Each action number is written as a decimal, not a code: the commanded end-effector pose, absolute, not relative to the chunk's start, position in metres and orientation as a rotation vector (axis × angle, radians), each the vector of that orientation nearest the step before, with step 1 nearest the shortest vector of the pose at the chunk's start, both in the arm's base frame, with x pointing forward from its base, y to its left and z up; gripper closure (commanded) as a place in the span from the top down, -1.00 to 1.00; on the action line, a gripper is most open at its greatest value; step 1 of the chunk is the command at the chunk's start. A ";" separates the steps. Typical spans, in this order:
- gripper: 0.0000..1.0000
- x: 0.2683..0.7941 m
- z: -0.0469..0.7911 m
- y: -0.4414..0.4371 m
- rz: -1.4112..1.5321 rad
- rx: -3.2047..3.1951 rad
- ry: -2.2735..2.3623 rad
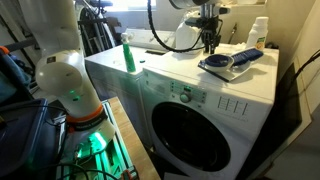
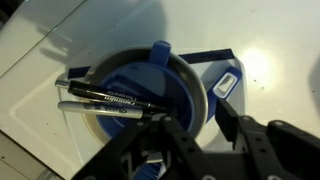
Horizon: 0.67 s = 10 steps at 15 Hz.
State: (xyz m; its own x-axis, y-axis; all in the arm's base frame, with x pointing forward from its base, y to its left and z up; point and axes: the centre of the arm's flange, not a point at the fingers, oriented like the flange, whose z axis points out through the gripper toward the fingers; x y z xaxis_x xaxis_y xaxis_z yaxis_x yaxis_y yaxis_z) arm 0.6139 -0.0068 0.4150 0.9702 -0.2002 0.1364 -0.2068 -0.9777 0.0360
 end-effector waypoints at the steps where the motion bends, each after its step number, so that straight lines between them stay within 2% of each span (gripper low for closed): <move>1: -0.06 0.632 0.403 -0.015 0.166 3.059 -0.349; 4: -0.27 0.639 0.396 -0.017 0.153 3.058 -0.358; 5: -0.27 0.641 0.394 -0.017 0.149 3.057 -0.358; 9: -0.60 0.644 0.388 -0.020 0.133 3.053 -0.364; 10: -0.58 0.644 0.387 -0.020 0.129 3.052 -0.365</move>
